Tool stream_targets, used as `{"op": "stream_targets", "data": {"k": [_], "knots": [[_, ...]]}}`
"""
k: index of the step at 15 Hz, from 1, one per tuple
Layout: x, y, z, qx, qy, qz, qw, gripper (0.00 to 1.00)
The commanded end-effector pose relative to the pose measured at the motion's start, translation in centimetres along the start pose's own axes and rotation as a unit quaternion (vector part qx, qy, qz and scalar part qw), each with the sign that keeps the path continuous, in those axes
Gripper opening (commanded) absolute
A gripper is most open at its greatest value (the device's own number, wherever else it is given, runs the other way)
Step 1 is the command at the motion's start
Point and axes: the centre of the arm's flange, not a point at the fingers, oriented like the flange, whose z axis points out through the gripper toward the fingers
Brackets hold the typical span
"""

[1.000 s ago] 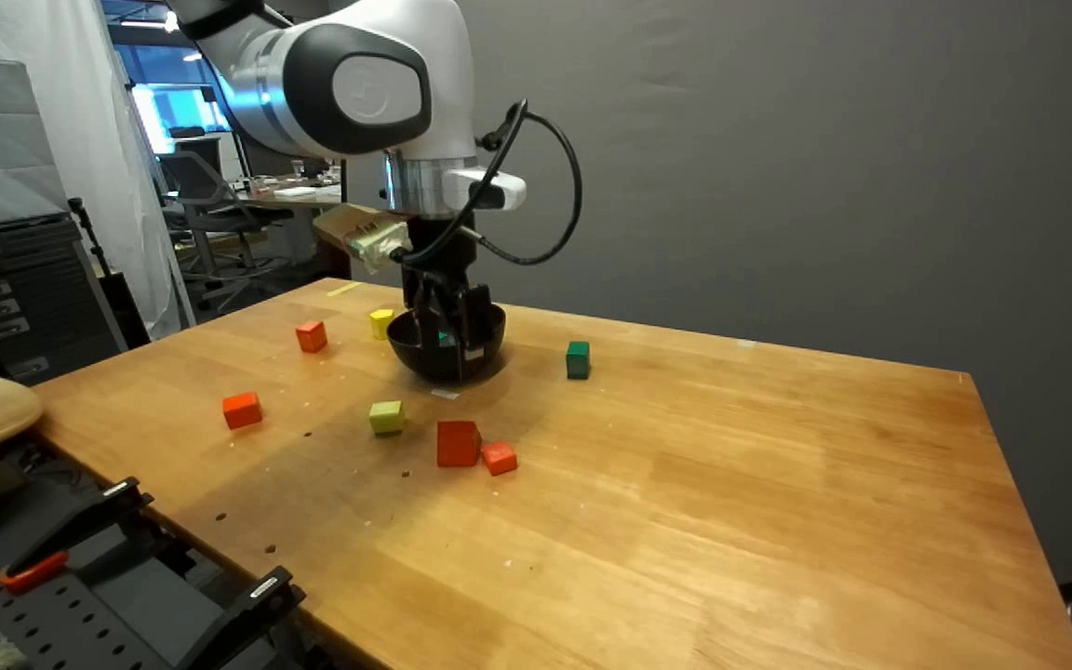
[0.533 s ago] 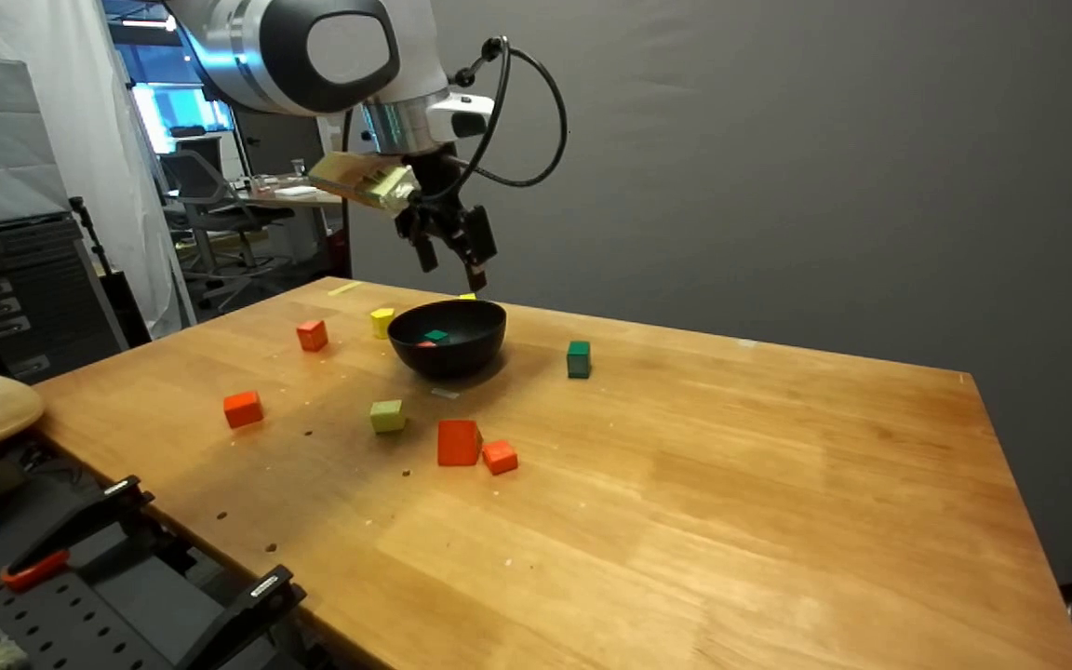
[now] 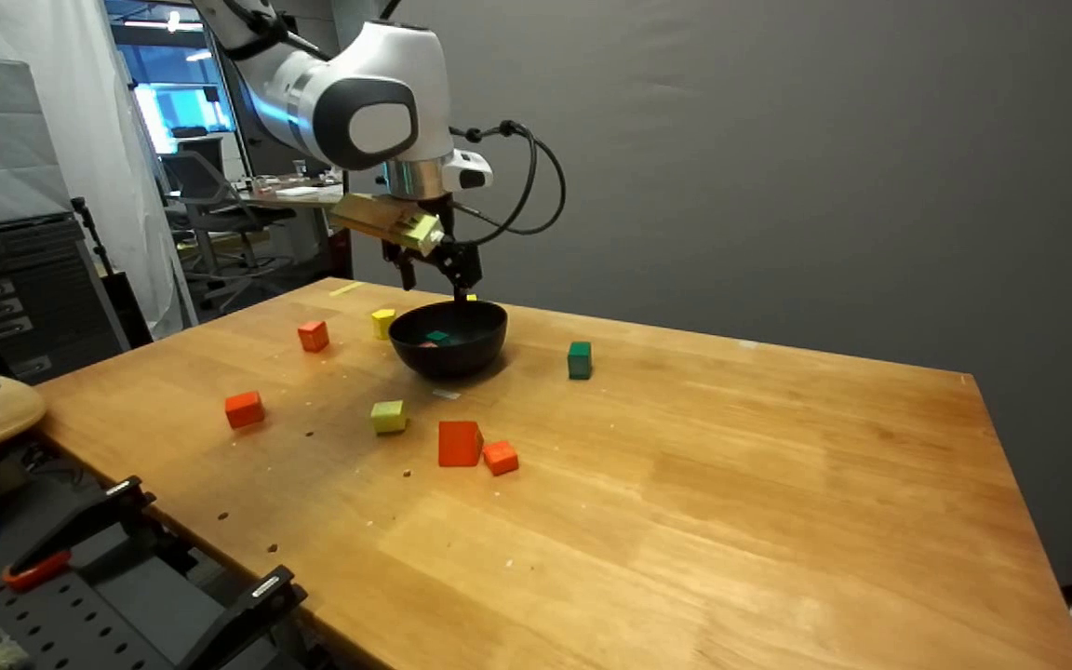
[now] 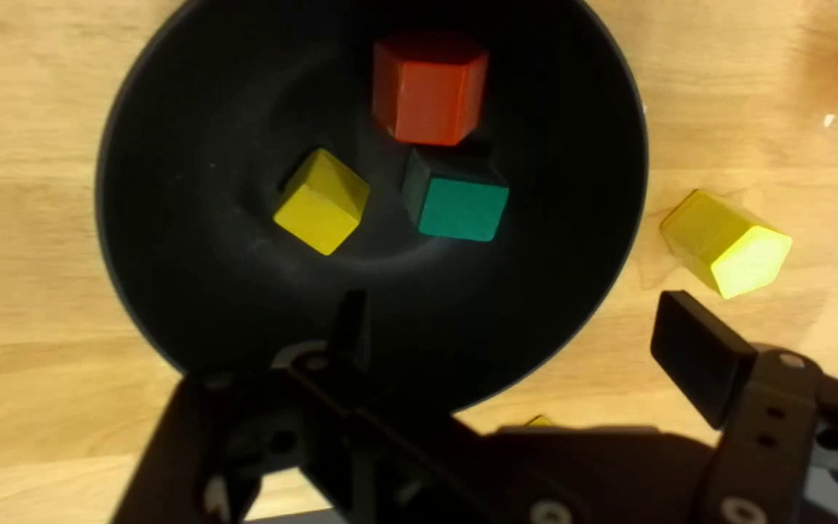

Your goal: Remove the cubes from the bowl

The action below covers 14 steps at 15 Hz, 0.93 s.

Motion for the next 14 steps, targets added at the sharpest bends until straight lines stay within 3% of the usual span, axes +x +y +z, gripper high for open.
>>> {"op": "stream_targets", "data": {"k": [1, 4, 7, 12, 13, 14], "knots": [[2.5, 1.4, 2.9, 0.017, -0.025, -0.017, 0.9994, 1.00], [2.4, 2.0, 4.6, 0.022, -0.044, -0.017, 0.9986, 0.98], [2.3, 2.0, 5.6, 0.026, -0.057, -0.019, 0.9979, 0.88], [2.1, 2.1, 6.1, 0.011, -0.081, -0.030, 0.9962, 0.86], [2.0, 2.1, 6.1, 0.006, -0.084, -0.034, 0.9959, 0.64], [2.0, 2.2, 6.1, 0.003, -0.085, -0.036, 0.9957, 0.62]]}}
